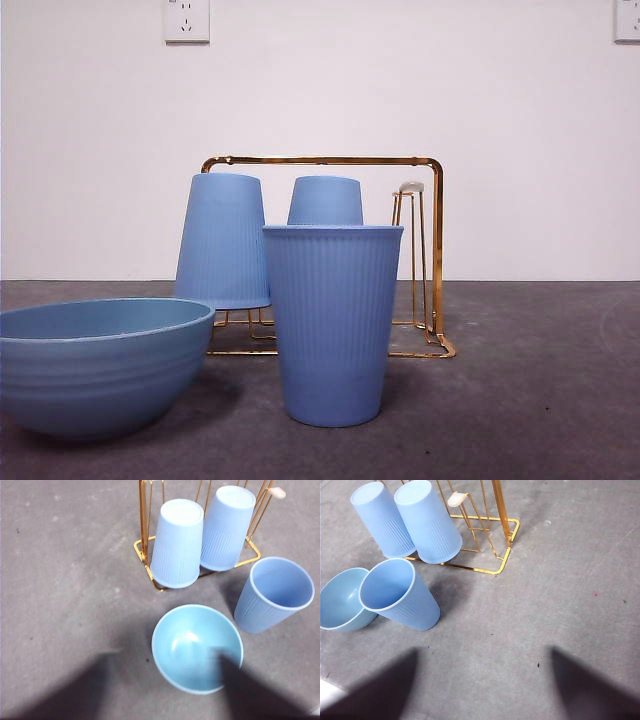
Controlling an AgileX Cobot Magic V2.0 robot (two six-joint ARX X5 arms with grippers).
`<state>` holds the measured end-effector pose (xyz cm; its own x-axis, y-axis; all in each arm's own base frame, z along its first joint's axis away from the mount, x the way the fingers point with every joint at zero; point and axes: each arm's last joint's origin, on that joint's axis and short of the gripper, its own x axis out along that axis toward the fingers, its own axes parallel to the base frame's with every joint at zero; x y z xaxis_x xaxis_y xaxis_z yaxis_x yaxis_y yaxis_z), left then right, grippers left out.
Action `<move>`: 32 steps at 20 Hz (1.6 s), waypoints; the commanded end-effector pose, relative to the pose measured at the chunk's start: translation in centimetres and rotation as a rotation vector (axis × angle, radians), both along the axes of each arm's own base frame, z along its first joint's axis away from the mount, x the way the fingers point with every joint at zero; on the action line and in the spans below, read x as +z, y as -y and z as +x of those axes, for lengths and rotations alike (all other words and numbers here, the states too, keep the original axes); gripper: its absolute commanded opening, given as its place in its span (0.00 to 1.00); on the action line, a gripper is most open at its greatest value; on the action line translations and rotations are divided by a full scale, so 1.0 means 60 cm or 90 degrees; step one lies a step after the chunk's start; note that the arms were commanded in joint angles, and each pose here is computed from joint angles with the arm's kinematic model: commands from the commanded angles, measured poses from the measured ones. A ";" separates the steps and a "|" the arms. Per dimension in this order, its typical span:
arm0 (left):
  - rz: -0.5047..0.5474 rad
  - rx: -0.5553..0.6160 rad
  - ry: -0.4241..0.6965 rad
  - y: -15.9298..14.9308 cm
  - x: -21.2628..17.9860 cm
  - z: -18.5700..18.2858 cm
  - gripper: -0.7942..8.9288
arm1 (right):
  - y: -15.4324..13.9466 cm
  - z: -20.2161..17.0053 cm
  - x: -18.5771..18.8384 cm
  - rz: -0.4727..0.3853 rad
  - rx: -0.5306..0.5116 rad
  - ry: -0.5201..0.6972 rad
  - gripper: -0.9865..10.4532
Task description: Right arm lift cup from the cupboard, then place it on the right of the bowl
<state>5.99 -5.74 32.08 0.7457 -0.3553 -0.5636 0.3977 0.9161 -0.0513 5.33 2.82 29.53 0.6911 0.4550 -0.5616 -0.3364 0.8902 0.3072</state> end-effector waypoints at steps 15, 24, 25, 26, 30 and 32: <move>-0.039 0.094 0.030 -0.023 0.004 0.004 0.10 | 0.000 -0.001 0.007 0.001 0.006 0.016 0.10; -0.034 0.186 0.317 -0.071 -0.129 0.035 0.10 | 0.000 -0.001 0.007 0.001 0.006 0.016 0.10; -0.027 0.208 0.314 -0.076 -0.154 0.036 0.10 | 0.000 -0.001 0.007 0.001 0.006 0.016 0.10; -0.021 0.225 0.307 -0.080 -0.176 0.037 0.11 | 0.000 -0.001 0.007 0.001 0.006 0.016 0.10; -0.022 0.283 0.317 -0.100 -0.274 0.061 0.11 | 0.000 -0.001 0.007 0.001 0.006 0.016 0.10; -0.028 0.294 0.285 -0.103 -0.282 0.060 0.11 | 0.000 -0.001 0.007 0.001 0.006 0.016 0.10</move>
<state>9.48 0.45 15.74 0.9885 0.0468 -0.1439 -0.0471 0.9989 0.0013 5.32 2.81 29.54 0.6917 0.4548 -0.5610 -0.3380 0.8903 0.3050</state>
